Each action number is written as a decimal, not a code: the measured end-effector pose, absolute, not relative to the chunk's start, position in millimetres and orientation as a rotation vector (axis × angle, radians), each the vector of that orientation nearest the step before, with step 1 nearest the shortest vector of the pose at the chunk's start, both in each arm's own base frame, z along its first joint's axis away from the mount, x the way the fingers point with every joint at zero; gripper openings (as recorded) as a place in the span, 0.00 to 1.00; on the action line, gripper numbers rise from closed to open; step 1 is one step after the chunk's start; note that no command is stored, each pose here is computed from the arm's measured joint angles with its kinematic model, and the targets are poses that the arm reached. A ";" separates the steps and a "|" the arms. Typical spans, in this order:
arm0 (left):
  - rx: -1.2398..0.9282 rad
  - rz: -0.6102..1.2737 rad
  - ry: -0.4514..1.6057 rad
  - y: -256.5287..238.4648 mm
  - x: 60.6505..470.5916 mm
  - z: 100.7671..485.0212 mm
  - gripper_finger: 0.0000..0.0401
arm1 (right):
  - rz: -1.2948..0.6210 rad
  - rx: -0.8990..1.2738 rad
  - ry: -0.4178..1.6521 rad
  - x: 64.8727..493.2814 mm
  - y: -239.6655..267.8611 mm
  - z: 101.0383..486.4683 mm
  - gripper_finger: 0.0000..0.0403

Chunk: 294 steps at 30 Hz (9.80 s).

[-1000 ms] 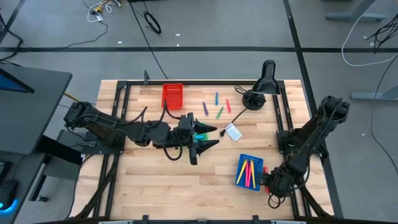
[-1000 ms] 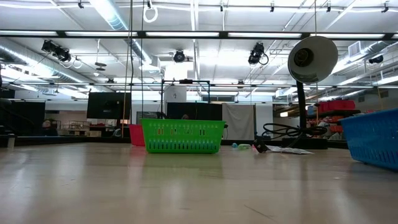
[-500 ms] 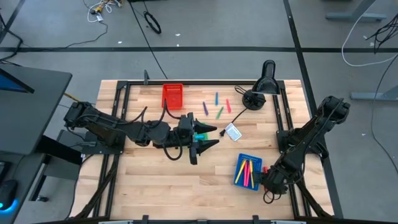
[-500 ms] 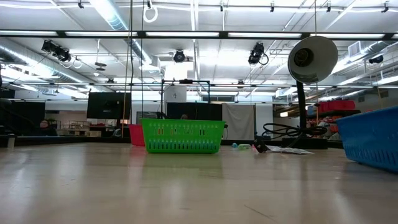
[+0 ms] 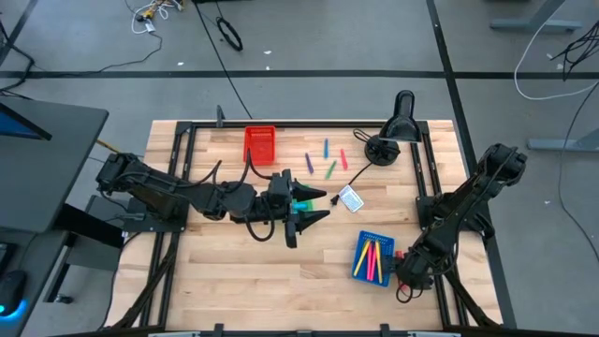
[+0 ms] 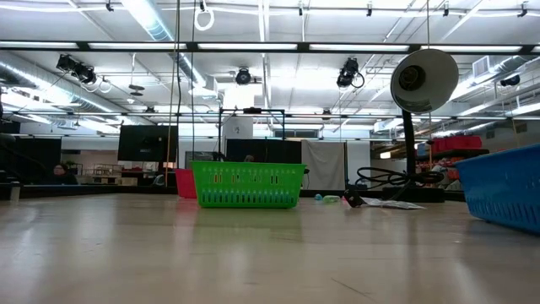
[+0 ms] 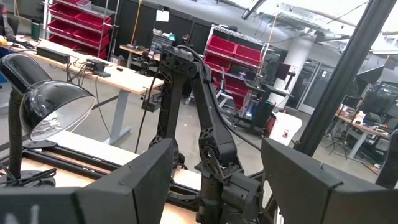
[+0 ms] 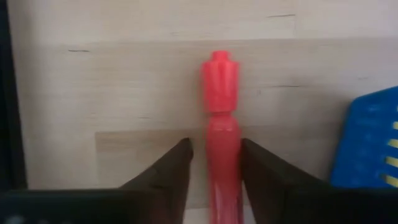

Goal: Pick & Place Markers
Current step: Put the orange highlighter pen into the green bin, then put the small purple pen into the red bin

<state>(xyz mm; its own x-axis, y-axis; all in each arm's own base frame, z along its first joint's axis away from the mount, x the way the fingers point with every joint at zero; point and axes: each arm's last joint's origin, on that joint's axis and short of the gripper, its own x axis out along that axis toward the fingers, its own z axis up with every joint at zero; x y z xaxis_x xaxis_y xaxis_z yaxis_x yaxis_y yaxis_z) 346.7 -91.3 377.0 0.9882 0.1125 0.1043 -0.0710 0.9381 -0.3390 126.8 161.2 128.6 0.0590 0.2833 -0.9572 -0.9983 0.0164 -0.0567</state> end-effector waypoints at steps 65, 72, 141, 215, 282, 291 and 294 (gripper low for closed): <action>-0.259 -0.046 -0.100 -97.7 346.3 376.6 0.62 | -0.110 0.299 0.019 212.9 154.5 387.4 0.11; -0.248 -0.041 -0.101 -99.5 345.7 376.6 0.62 | -0.057 0.332 -0.081 226.8 137.5 399.9 0.11; -0.213 -0.022 0.102 -61.6 324.5 435.0 0.17 | -0.078 0.192 -0.017 274.9 102.1 459.7 0.37; -0.050 0.023 1.507 61.0 385.5 285.9 0.17 | -0.049 0.234 -0.103 271.7 107.5 469.0 0.33; -0.131 0.014 1.559 60.8 408.4 177.4 0.56 | -0.050 0.183 -0.081 271.9 107.8 466.7 0.33; -0.106 0.033 1.304 61.7 414.8 261.4 0.55 | -0.050 0.158 -0.083 271.9 107.8 467.0 0.33; -0.099 0.043 1.191 61.1 408.4 289.3 0.55 | -0.052 0.132 -0.081 271.9 107.7 466.9 0.33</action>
<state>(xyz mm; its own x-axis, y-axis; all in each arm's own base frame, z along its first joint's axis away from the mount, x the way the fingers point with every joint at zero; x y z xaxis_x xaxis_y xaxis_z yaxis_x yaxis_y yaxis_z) 408.4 61.1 289.3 0.3703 -0.0187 -0.9287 -0.0853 0.9949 -0.0540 271.9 107.7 466.9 0.9954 -0.0567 0.0772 0.0461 0.9900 0.1336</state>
